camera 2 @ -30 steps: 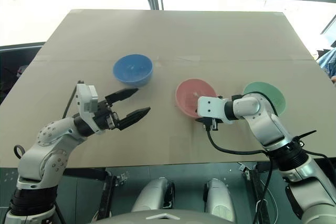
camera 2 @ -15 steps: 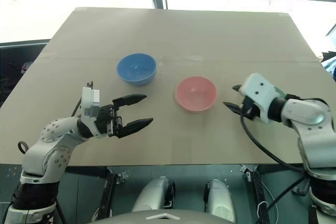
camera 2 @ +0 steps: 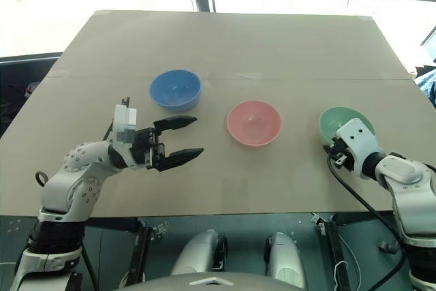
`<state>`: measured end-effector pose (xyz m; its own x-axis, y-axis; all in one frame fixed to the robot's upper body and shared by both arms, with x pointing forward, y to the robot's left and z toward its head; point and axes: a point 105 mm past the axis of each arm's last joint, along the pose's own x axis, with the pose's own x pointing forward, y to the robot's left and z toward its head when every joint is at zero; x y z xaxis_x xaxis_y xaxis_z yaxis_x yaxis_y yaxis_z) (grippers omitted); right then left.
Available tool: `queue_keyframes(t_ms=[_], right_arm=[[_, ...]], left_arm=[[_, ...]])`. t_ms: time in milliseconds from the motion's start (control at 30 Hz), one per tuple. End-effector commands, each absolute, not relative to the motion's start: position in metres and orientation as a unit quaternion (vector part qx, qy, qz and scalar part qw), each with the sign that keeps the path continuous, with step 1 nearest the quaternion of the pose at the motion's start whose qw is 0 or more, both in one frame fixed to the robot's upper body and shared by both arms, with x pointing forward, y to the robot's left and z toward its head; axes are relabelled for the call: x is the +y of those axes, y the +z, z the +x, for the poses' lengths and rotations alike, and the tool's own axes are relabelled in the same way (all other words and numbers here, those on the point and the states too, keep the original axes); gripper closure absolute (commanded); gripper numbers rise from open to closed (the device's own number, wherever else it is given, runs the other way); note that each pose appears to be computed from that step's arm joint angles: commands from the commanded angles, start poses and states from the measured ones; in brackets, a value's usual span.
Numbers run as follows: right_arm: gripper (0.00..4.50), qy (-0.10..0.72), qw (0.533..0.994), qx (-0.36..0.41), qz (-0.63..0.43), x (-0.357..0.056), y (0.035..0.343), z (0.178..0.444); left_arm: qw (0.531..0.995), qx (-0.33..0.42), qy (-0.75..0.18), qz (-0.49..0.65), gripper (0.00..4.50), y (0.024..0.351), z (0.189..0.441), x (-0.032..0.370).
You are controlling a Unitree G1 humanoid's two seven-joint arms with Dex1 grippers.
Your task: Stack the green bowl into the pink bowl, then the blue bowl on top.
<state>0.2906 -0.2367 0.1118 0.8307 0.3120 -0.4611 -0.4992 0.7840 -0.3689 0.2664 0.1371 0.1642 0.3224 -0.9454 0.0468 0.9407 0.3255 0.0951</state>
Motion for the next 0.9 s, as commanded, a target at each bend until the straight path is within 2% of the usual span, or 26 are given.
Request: queue_keyframes(t_ms=[33,100,300,400,533,567,600,667,700,800,833,900], right_arm=[[4.48,0.220,0.925,0.159,-0.264,-0.235,0.129,0.295],[4.48,0.241,0.922,0.139,-0.270,-0.225,0.138,0.296],[4.48,0.400,0.890,-0.001,-0.219,-0.137,0.198,0.289],[4.48,0.462,0.861,-0.016,-0.214,-0.102,0.205,0.285],[4.48,0.511,0.833,0.002,-0.212,-0.070,0.191,0.289],[3.76,0.512,0.831,0.008,-0.215,-0.067,0.187,0.292],[3.52,0.513,0.831,0.014,-0.216,-0.065,0.182,0.297],[2.65,0.517,0.823,0.024,-0.232,-0.064,0.174,0.300],[2.35,0.516,0.822,0.023,-0.240,-0.065,0.173,0.301],[1.06,0.500,0.831,-0.007,-0.246,-0.073,0.190,0.304],[0.72,0.494,0.835,-0.027,-0.239,-0.074,0.201,0.302],[0.72,0.497,0.839,-0.064,-0.213,-0.074,0.218,0.295]], left_arm=[[0.812,-0.061,-0.580,0.033,0.00,0.170,0.262,0.137],[0.820,-0.061,-0.568,0.031,0.00,0.170,0.264,0.138],[0.873,-0.060,-0.483,0.021,0.00,0.168,0.283,0.152],[0.895,-0.061,-0.442,0.019,0.00,0.170,0.294,0.158],[0.912,-0.067,-0.404,0.026,0.00,0.173,0.304,0.164],[0.914,-0.069,-0.399,0.027,0.00,0.174,0.305,0.165],[0.917,-0.069,-0.392,0.024,0.00,0.176,0.306,0.166],[0.923,-0.071,-0.377,0.021,0.00,0.179,0.309,0.168],[0.928,-0.070,-0.365,0.022,0.00,0.180,0.311,0.170],[0.952,-0.054,-0.292,0.080,0.00,0.182,0.320,0.180],[0.955,-0.048,-0.276,0.101,0.00,0.182,0.321,0.181],[0.957,-0.025,-0.257,0.132,0.00,0.182,0.325,0.182]])
